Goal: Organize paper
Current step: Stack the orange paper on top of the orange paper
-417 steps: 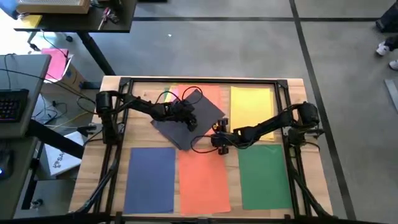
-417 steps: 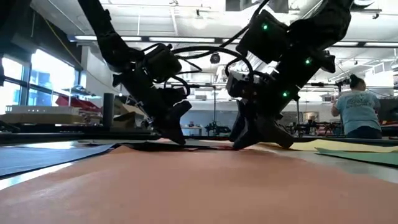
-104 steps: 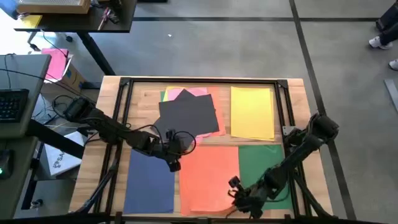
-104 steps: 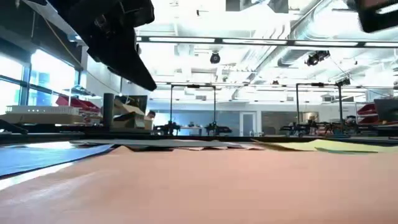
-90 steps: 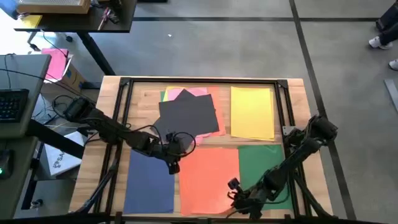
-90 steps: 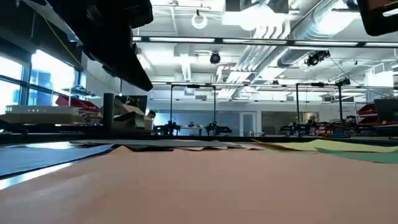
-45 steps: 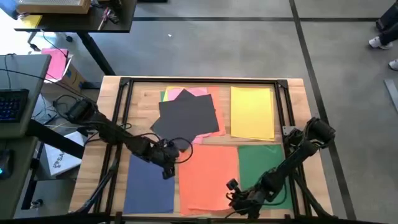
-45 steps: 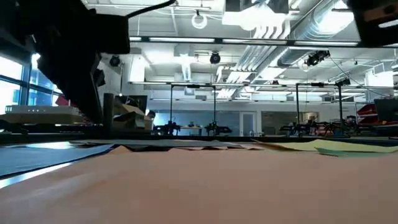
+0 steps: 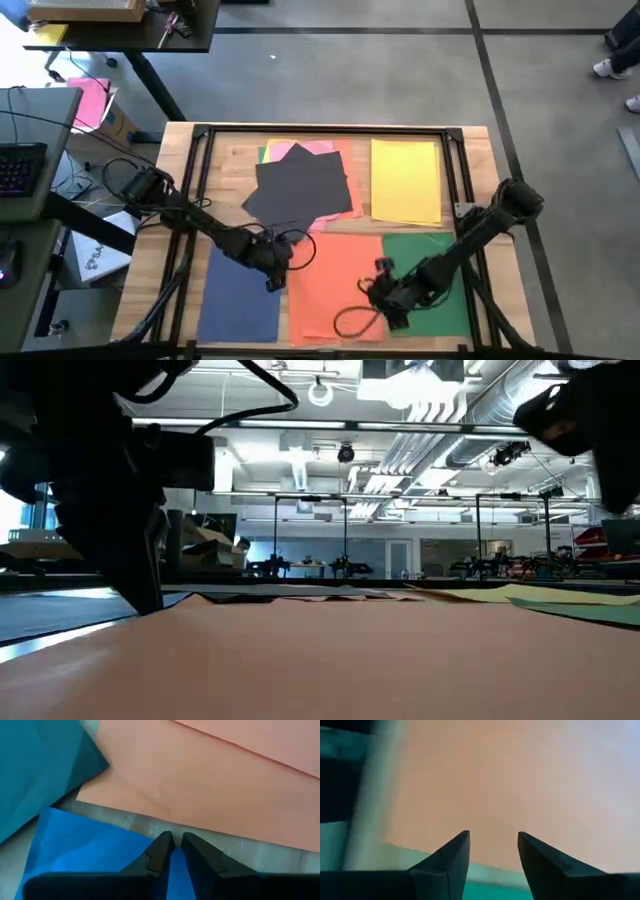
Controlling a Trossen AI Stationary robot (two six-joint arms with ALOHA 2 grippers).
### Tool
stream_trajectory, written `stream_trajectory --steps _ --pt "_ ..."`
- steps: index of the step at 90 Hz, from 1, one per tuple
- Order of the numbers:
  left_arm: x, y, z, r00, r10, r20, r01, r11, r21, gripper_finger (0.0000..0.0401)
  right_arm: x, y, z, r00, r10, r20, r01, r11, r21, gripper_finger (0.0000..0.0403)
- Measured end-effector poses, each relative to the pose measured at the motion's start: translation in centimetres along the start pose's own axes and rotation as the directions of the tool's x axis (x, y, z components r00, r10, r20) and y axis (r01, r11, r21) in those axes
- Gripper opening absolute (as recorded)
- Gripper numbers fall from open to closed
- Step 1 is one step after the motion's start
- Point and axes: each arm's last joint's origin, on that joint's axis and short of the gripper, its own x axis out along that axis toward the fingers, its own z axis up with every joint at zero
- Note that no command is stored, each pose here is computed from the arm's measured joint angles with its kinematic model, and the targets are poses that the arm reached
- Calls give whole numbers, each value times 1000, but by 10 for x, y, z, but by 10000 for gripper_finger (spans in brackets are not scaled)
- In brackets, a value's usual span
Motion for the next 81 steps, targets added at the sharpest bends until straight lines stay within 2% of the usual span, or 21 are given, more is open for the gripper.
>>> stream_trajectory --steps 6,12,23,33,45,60,81 --pt "0 0 0 1000 3 3 -3 1000 0 42 4 -20 1 990 -135 -32 138 987 86 120" --pt "0 0 0 1000 5 5 -5 1000 0 42 7 -37 5 974 -217 -60 224 956 191 98" --pt "1 0 0 1000 8 14 -8 1000 0 42 15 -60 7 969 -215 -124 243 923 299 49" --pt "1 -1 1 1000 7 24 -7 1000 -2 42 27 -75 0 961 -227 -155 266 911 315 9" --pt "1 -1 1 999 14 34 -14 1000 -3 42 44 -85 -8 975 -181 -129 215 912 349 8" --pt "2 -1 2 998 18 55 -18 1000 -6 42 59 -91 -13 991 -125 -38 130 916 379 1" --pt "2 -1 3 996 31 80 -30 999 -13 42 67 -94 -9 989 -92 115 36 906 421 0"
